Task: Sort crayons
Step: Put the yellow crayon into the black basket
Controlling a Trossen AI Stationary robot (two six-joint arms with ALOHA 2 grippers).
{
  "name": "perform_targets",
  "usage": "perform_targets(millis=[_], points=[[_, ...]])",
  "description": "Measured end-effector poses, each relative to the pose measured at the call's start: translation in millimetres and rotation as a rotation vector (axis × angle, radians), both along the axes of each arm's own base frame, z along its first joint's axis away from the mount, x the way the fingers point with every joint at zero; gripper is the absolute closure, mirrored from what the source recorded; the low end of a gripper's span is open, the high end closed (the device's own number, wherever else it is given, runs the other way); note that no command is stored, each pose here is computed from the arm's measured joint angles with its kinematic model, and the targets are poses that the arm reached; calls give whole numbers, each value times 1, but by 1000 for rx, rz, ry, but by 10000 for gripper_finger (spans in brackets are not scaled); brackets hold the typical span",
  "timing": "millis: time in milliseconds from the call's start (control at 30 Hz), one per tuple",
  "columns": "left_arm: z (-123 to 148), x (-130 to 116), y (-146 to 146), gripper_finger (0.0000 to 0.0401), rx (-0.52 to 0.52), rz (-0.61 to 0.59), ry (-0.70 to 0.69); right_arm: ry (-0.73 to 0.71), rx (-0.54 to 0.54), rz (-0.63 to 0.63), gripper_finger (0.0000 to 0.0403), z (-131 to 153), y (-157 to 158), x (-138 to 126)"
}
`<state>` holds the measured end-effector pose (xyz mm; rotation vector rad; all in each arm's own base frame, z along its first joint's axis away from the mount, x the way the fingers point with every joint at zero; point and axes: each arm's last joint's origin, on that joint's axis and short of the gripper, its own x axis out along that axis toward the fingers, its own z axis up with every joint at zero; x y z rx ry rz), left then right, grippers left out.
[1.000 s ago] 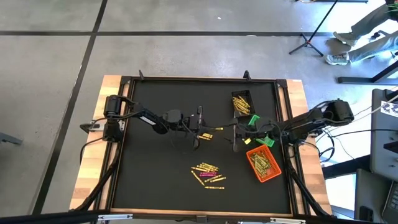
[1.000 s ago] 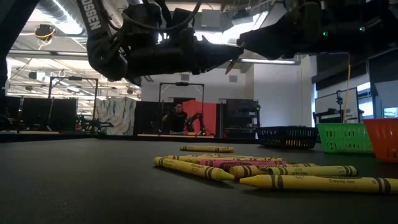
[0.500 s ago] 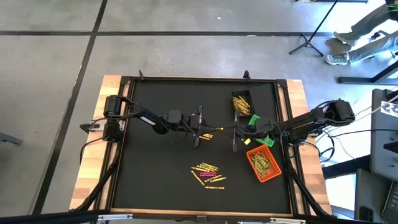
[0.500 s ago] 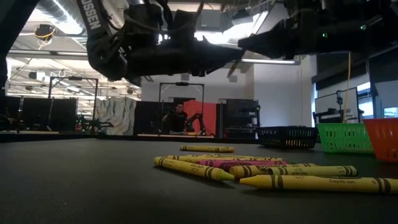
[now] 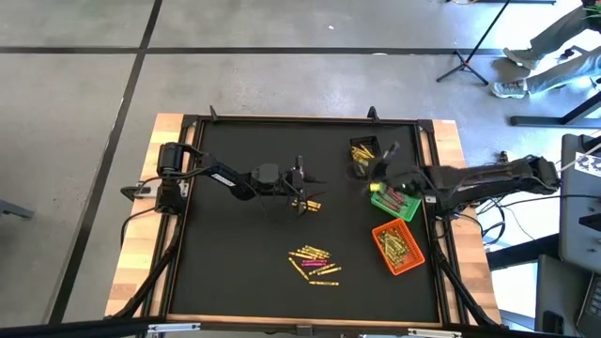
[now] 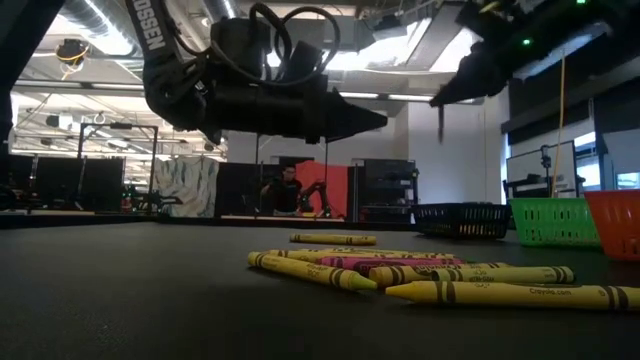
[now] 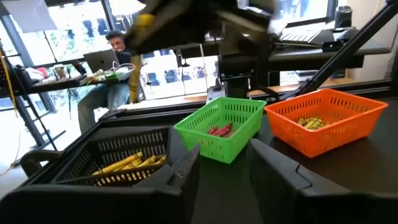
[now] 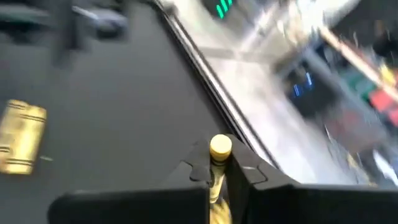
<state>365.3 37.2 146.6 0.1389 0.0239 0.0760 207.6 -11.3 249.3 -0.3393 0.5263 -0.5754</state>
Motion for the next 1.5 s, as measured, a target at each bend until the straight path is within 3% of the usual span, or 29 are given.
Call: perform_targets(millis=[167,500,733,933,1033,1233,1367,1500], points=[[0,0,-3,283,1,-8,-2,105,124,-138,378,8,-31,-7],[2,2,-4,283,2,-12,-8,203,387,-216,384,-23,-86,-16],[2,3,-7,283,2,-21,-7,279,516,-244,305,-50,-98,-12],[-1,3,-7,283,2,-20,31,282,524,-247,211,-52,-99,-9],[-7,2,-6,283,17,-21,90,247,531,-170,186,-45,-88,-7],[-14,16,0,283,-33,-26,344,158,487,135,176,-30,-45,6],[-14,24,1,283,-67,-44,618,79,427,308,176,-43,-17,13],[-4,29,2,283,-63,-35,773,-12,397,437,176,-59,7,13]])
